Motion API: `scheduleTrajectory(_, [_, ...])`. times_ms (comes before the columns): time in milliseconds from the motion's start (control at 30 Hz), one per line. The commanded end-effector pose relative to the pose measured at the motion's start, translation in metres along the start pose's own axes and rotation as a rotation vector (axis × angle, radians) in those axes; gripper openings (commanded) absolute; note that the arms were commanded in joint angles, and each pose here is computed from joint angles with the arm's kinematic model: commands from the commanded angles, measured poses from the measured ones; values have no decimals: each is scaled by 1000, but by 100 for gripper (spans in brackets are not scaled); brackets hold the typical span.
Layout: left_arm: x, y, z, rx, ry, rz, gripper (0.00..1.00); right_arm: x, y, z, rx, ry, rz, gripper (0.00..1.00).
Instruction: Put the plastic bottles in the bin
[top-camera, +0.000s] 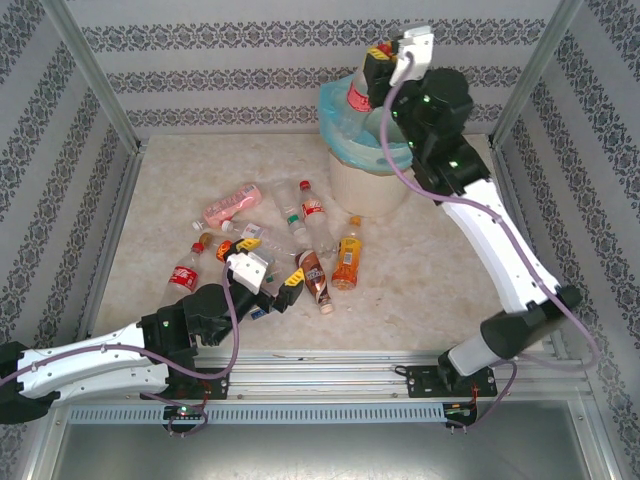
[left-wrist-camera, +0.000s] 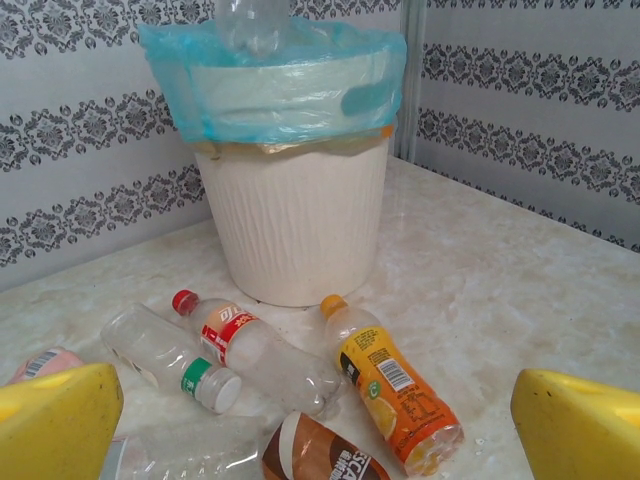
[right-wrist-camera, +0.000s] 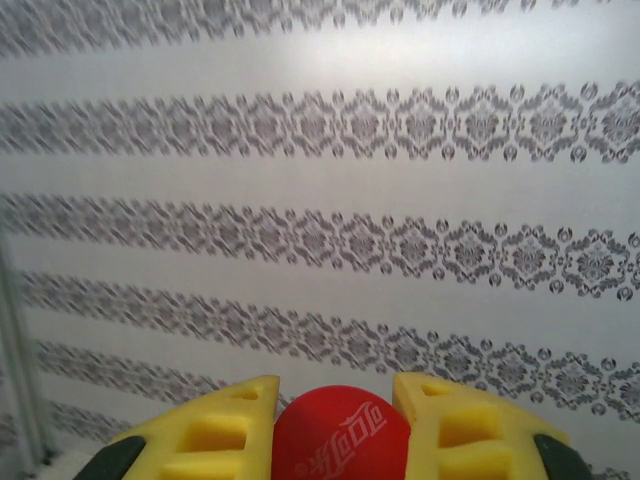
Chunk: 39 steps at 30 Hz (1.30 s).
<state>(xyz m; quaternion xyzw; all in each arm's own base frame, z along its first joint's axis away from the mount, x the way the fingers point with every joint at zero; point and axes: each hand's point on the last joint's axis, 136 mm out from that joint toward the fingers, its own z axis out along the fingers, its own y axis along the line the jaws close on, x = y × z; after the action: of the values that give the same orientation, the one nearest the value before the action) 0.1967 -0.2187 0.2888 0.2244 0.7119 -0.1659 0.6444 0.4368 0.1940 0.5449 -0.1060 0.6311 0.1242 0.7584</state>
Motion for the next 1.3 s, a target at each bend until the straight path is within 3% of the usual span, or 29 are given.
scheduleTrajectory(0, [-6, 3, -2, -17, -29, -26, 100, -7, -9, 16, 52, -45, -104, 0])
scheduleTrajectory(233, [14, 5, 2, -44, -9, -11, 100, 36, -9, 49, 25, 22, -112, 0])
scheduleTrajectory(433, [15, 12, 6, -103, -29, 27, 100, 49, -25, 60, 27, 45, -19, 0])
scheduleTrajectory(600, [11, 14, 5, -111, -40, 45, 100, 33, -27, 56, 25, 19, 25, 0])
scheduleTrajectory(1000, [14, 22, -1, -129, -48, -5, 100, -50, -39, 20, 71, -152, 24, 0])
scheduleTrajectory(1267, [10, 25, -4, -138, -38, -7, 100, -25, -60, 30, 156, -99, -55, 0])
